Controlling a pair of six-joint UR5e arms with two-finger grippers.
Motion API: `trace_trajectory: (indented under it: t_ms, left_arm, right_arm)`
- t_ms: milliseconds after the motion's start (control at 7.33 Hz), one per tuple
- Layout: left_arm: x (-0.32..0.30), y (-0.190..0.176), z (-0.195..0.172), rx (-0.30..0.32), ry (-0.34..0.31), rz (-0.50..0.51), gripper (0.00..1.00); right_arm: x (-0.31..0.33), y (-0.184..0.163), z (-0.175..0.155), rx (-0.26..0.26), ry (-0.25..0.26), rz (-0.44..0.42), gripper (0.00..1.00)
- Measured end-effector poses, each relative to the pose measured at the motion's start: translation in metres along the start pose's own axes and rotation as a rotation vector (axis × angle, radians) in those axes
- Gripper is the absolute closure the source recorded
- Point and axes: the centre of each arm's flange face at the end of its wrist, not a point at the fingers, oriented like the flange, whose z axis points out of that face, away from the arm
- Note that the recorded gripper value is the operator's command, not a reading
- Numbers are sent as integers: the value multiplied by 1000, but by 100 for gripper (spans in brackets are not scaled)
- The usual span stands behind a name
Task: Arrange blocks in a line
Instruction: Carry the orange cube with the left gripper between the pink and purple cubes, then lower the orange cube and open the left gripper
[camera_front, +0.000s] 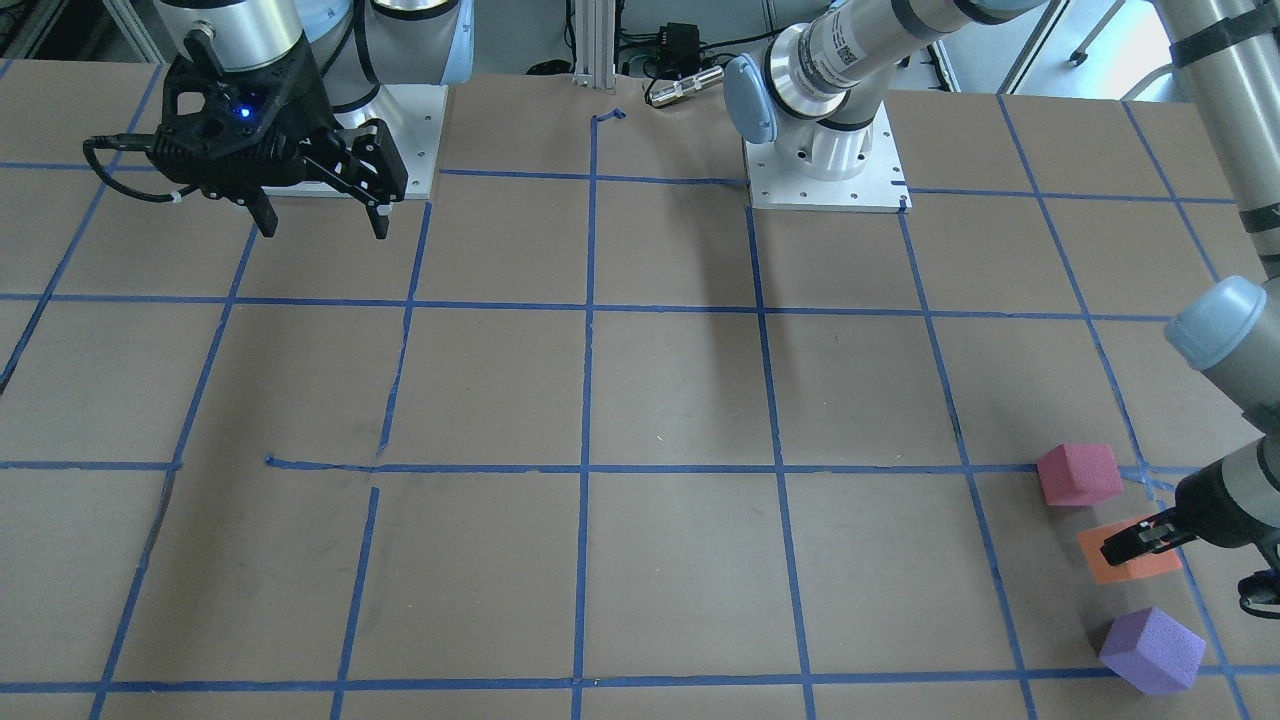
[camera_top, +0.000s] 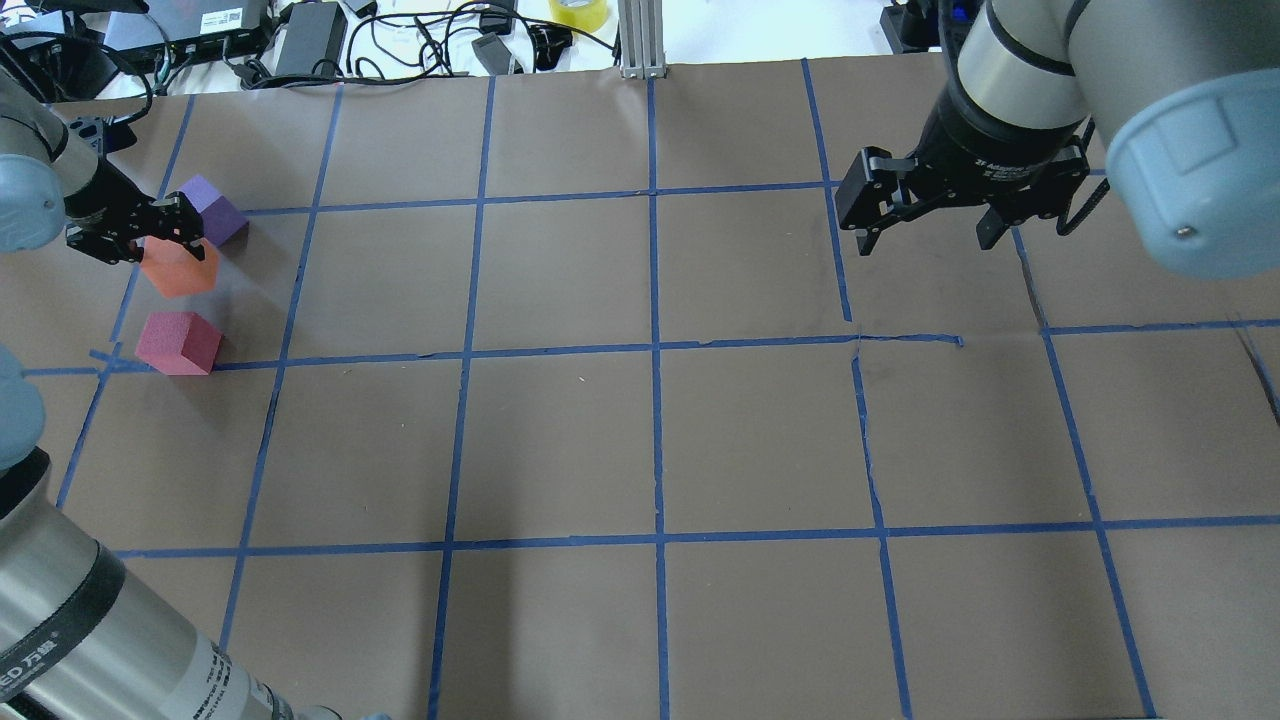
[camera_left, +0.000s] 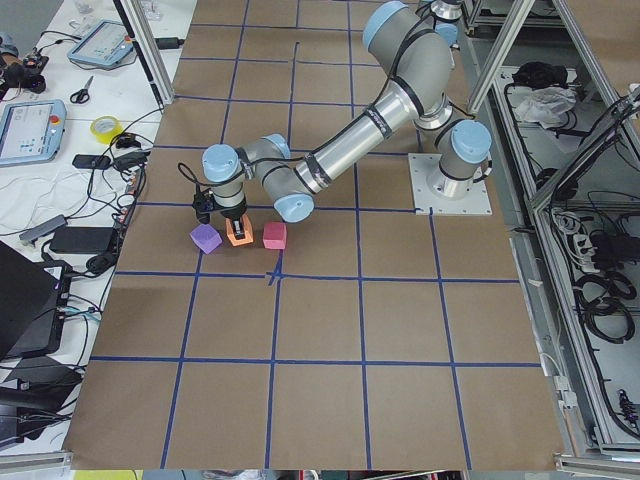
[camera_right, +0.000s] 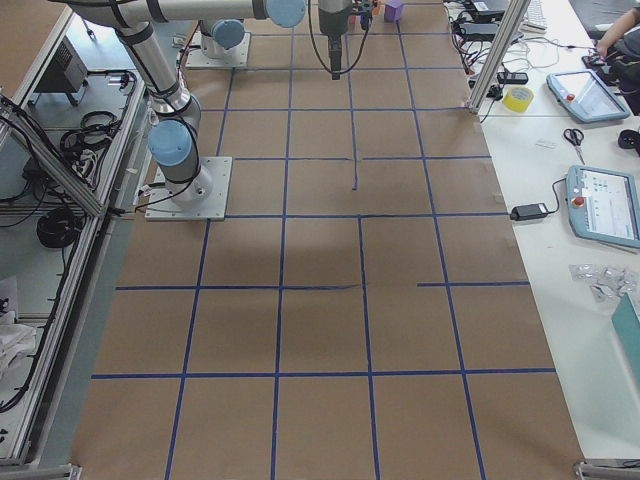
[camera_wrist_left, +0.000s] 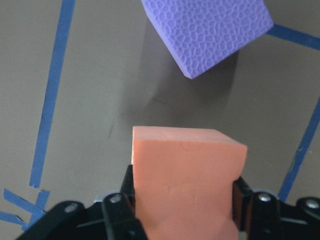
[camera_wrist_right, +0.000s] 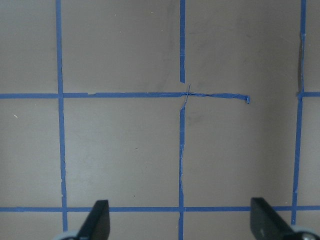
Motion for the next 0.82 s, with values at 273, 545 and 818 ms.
trace_trajectory:
  t_ms: [273,545,818]
  left_arm:
    - [-1,-5,17,10,-1,4,3]
    - [-1,-4,30,4,1,1,0]
    - [14,3,21,1,0,7,0]
  right_arm:
    - [0,0,0,0,2,1,0]
    - [0,0,1,-1,2,3,0]
    - [0,-1,1,-3,2,8,0]
